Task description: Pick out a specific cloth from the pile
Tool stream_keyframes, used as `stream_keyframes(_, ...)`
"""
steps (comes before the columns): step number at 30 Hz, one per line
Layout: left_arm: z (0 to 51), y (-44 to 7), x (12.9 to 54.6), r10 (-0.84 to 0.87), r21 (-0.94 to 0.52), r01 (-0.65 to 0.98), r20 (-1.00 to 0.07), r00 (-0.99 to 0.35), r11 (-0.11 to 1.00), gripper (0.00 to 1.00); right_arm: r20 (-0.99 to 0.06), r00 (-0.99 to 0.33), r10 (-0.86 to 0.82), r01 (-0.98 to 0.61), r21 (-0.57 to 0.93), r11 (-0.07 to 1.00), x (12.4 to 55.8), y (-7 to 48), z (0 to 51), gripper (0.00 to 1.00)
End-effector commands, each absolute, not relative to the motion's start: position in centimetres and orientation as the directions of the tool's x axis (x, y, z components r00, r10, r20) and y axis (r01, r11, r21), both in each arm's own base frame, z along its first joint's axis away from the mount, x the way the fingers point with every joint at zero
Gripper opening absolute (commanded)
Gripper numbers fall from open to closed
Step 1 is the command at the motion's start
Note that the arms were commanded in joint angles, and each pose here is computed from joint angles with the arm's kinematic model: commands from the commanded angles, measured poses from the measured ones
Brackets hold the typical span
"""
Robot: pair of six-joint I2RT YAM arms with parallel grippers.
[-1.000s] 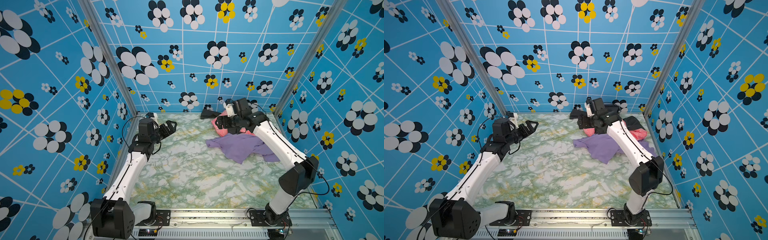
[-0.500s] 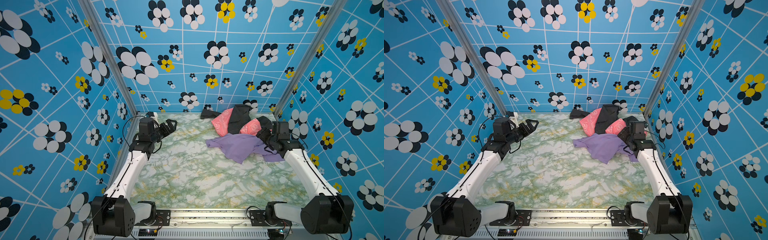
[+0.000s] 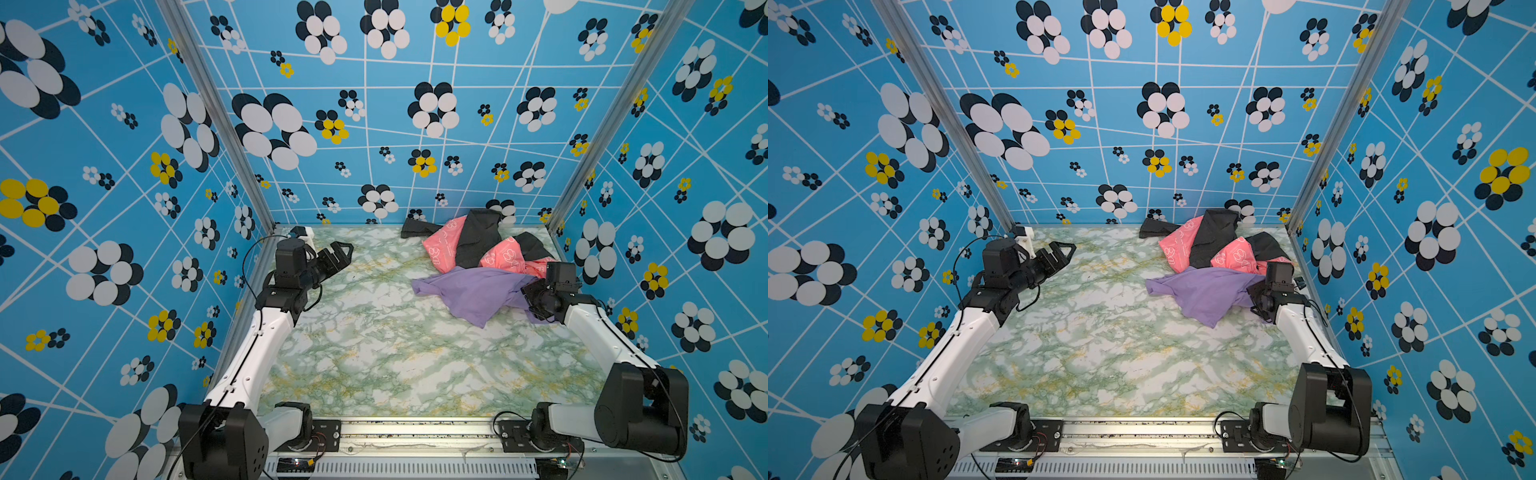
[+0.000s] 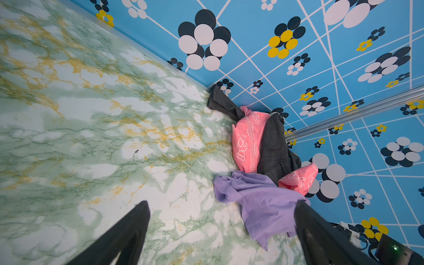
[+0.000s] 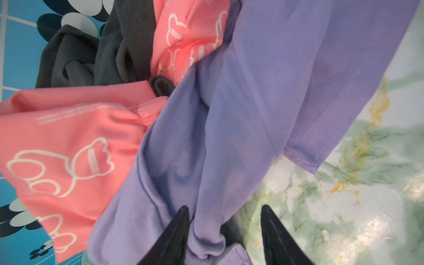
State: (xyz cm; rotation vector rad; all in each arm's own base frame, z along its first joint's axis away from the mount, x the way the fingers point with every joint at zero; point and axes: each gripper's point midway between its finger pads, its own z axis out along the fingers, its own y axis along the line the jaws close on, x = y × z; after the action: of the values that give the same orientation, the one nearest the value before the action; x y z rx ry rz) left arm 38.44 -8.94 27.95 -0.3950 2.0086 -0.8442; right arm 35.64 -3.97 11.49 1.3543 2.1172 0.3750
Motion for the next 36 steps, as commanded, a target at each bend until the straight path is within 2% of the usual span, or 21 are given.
stream_keyframes(1,28.0,-8.6,37.6,-0.574,-0.699,0.035,-0.614,-0.542,0.714,0.99,-0.285,-0.29,0.914,0.703,0.584,0.405,37.6,-3.5,11.3,0.49)
stream_keyframes(6,28.1,-8.3,37.1,-0.574,-0.691,0.027,-0.621,-0.534,0.722,0.99,-0.247,-0.302,0.921,0.694,0.605,0.39,38.9,-2.9,10.4,0.37)
stream_keyframes(9,28.1,-8.2,37.0,-0.575,-0.691,0.025,-0.621,-0.532,0.723,0.99,-0.225,-0.307,0.925,0.709,0.594,0.38,38.8,-2.7,9.8,0.21)
stream_keyframes(13,28.2,-8.1,36.7,-0.578,-0.69,0.023,-0.623,-0.528,0.723,0.99,-0.249,-0.275,0.929,0.709,0.599,0.371,38.4,-3.3,10.4,0.0)
stream_keyframes(25,28.2,-7.9,36.8,-0.585,-0.689,0.021,-0.631,-0.51,0.724,0.99,-0.451,-0.033,0.892,0.585,0.715,0.383,37.9,-6.8,21.4,0.0)
stream_keyframes(30,28.3,-7.9,37.1,-0.587,-0.691,0.026,-0.633,-0.506,0.723,0.99,-0.519,0.046,0.854,0.517,0.744,0.424,37.9,-7.3,26.8,0.0)
stream_keyframes(36,28.5,-8.0,37.3,-0.585,-0.693,0.035,-0.634,-0.505,0.72,0.99,-0.6,0.078,0.796,0.437,0.739,0.514,38.9,-6.4,33.0,0.0)
